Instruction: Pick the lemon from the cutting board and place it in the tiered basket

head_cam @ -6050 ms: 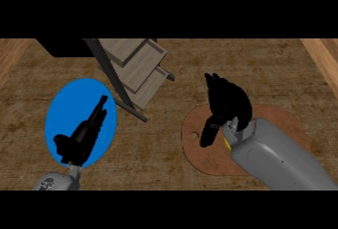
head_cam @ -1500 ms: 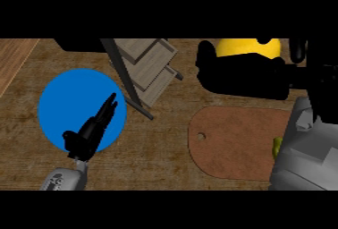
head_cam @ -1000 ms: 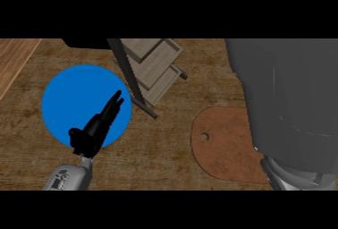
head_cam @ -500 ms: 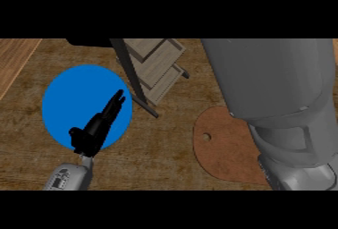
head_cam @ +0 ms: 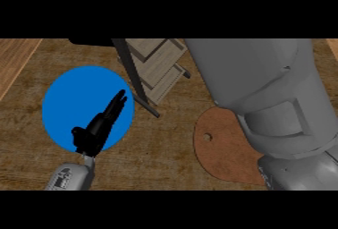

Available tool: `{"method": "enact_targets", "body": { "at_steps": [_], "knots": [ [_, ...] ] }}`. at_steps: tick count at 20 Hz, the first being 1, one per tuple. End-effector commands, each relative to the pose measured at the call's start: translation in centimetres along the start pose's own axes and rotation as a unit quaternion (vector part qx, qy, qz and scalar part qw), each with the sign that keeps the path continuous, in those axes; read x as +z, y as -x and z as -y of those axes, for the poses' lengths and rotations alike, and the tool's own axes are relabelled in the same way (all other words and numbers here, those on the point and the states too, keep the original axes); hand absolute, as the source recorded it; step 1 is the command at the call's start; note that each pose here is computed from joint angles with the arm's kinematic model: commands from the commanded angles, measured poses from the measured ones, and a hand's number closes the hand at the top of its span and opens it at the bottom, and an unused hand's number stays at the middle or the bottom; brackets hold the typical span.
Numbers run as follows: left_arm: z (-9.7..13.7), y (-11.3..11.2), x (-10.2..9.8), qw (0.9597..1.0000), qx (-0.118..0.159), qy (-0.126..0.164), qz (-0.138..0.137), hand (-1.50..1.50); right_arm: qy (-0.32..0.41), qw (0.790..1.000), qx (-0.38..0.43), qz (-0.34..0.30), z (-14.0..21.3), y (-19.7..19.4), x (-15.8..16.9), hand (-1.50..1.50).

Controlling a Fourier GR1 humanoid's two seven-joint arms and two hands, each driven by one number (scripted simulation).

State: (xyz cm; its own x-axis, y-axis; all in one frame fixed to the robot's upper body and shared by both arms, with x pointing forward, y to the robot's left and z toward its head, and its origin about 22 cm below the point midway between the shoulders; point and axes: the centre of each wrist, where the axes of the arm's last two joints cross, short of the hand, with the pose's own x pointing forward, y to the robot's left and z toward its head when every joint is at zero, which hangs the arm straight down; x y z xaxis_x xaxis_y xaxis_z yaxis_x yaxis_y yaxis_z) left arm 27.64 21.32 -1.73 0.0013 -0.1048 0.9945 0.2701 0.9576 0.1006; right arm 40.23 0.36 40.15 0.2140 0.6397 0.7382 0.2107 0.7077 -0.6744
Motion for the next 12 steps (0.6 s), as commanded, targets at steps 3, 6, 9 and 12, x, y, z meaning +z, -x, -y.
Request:
{"method": "enact_targets", "body": {
  "at_steps": [3, 6, 9, 12],
  "knots": [
    [-0.3, -0.5, -0.6, 1.0000, -0.001, -0.001, 0.007, 0.00, -0.054, 0.982, -0.128, -0.126, -0.5, 0.4, -1.2, 1.50],
    [-0.4, 0.2, 0.2, 1.0000, -0.007, -0.004, 0.005, 0.00, -0.073, 0.971, -0.159, -0.160, -1.2, 0.5, -1.5, -1.50],
    [0.5, -0.1, -0.7, 1.0000, 0.001, 0.002, -0.002, 0.00, -0.065, 0.965, -0.207, -0.145, -0.8, -0.5, -0.9, -1.50],
    [-0.3, -0.2, -0.2, 1.0000, 0.004, -0.008, 0.002, 0.00, -0.031, 0.966, -0.224, -0.123, -1.0, -0.9, -0.5, -1.50]
  ]
}}
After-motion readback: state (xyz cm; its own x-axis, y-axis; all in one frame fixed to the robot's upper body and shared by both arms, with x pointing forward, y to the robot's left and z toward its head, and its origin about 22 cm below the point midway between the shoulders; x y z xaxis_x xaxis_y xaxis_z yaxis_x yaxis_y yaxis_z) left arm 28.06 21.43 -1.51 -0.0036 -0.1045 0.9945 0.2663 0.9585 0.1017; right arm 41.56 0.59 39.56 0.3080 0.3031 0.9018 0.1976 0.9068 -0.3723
